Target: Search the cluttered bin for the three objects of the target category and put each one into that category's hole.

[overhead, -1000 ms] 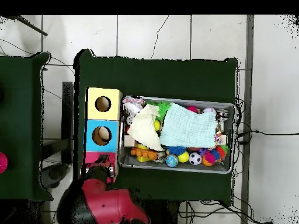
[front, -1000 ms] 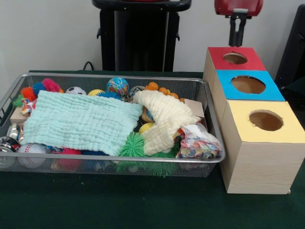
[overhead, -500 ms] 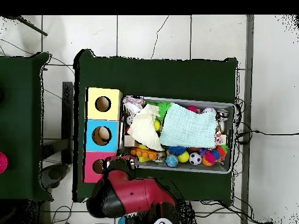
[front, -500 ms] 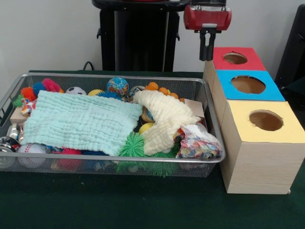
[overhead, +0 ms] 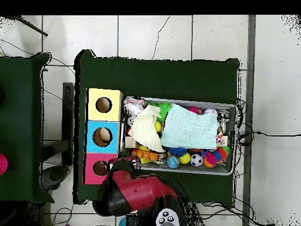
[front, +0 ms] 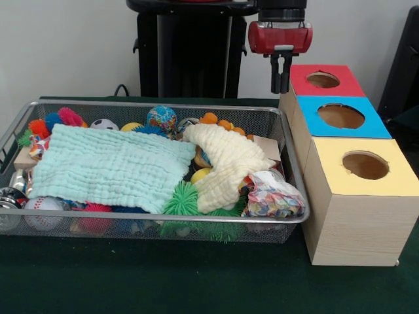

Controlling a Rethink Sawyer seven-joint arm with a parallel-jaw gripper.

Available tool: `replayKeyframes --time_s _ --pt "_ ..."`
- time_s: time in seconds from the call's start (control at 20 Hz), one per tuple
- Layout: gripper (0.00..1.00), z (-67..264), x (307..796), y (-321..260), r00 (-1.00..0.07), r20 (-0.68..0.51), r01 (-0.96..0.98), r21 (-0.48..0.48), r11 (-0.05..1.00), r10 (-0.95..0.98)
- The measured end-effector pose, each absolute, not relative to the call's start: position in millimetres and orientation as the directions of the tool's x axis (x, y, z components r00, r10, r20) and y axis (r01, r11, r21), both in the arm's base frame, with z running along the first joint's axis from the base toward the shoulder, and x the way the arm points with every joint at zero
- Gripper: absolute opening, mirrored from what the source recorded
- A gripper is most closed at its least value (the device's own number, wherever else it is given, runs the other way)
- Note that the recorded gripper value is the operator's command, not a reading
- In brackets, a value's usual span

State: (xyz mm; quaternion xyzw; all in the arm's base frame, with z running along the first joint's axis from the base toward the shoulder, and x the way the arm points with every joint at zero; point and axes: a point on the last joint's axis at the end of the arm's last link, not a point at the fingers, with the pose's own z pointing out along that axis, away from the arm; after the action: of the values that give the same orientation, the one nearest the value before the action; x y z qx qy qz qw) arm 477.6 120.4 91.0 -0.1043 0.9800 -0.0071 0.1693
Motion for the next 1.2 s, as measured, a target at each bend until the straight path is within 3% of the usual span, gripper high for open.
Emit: replayKeyframes --time_s 0.1,0.15,0.6,1.2 --pt "0.0 89.8 478.4 122.2 -0.92 -0.331 -0.209 -0.041 0.977 -0.211" --pt "1.0 89.9 480.4 121.5 -0.919 -0.334 -0.209 -0.035 0.977 -0.208" --pt "1.0 94.7 493.6 119.0 -0.914 -0.359 -0.202 -0.004 0.979 -0.19" --pt "1.0 127.1 529.9 104.3 -0.907 -0.393 -0.181 0.042 0.983 -0.15"
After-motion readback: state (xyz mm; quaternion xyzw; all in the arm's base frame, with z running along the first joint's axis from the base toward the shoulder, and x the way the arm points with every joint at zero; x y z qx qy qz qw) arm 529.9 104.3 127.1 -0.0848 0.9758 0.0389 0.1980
